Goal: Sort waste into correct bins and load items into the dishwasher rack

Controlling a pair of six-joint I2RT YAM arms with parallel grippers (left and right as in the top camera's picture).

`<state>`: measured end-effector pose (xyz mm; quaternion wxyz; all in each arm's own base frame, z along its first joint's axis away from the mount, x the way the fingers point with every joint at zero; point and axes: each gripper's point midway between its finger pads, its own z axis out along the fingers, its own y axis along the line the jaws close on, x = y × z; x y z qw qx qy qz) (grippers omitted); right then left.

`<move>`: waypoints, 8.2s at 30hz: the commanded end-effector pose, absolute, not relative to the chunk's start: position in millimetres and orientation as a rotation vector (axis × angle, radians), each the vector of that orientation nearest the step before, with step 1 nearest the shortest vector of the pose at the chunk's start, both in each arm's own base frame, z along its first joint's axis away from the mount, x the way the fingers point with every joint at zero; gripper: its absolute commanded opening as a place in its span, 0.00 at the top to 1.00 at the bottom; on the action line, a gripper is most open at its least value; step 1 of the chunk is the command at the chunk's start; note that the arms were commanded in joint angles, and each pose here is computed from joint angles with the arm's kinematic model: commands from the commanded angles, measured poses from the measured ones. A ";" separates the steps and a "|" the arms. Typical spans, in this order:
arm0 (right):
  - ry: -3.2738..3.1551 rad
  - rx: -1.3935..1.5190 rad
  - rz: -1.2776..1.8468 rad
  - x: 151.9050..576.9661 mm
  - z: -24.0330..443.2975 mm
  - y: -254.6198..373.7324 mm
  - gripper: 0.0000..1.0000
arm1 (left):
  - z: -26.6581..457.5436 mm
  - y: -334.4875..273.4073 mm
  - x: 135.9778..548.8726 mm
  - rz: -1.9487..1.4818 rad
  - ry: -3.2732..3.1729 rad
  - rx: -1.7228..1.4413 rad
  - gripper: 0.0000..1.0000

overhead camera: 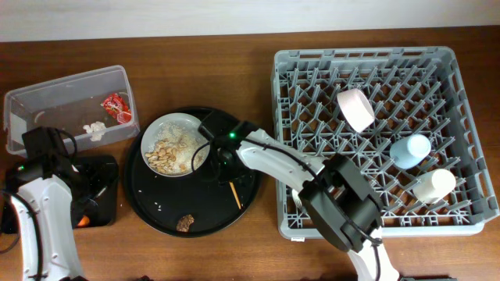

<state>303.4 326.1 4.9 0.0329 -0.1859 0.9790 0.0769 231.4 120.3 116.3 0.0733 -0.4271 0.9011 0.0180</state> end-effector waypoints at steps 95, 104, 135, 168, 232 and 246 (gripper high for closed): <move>3.076 0.467 0.088 273.4 180.1 -24.2 0.40 | 18.4 -149.4 395.7 -0.216 2.880 0.005 0.33; 3.076 0.467 0.088 273.5 180.1 -24.2 0.40 | -12.4 -134.8 370.6 -0.102 3.021 -0.009 0.76; 3.076 0.467 0.088 273.5 180.1 -24.2 0.40 | -6.7 -98.2 304.8 0.181 3.284 -0.014 0.99; 3.077 0.454 0.087 273.6 180.1 -24.2 0.40 | 112.9 -85.1 317.7 0.358 3.101 -0.083 1.00; 3.109 0.456 0.045 267.3 167.2 -28.1 0.40 | 206.7 133.1 333.5 -1.032 2.369 -0.631 1.00; 3.110 0.456 0.033 267.1 167.2 -29.4 0.40 | 232.3 144.7 318.5 -1.197 2.179 -0.692 1.00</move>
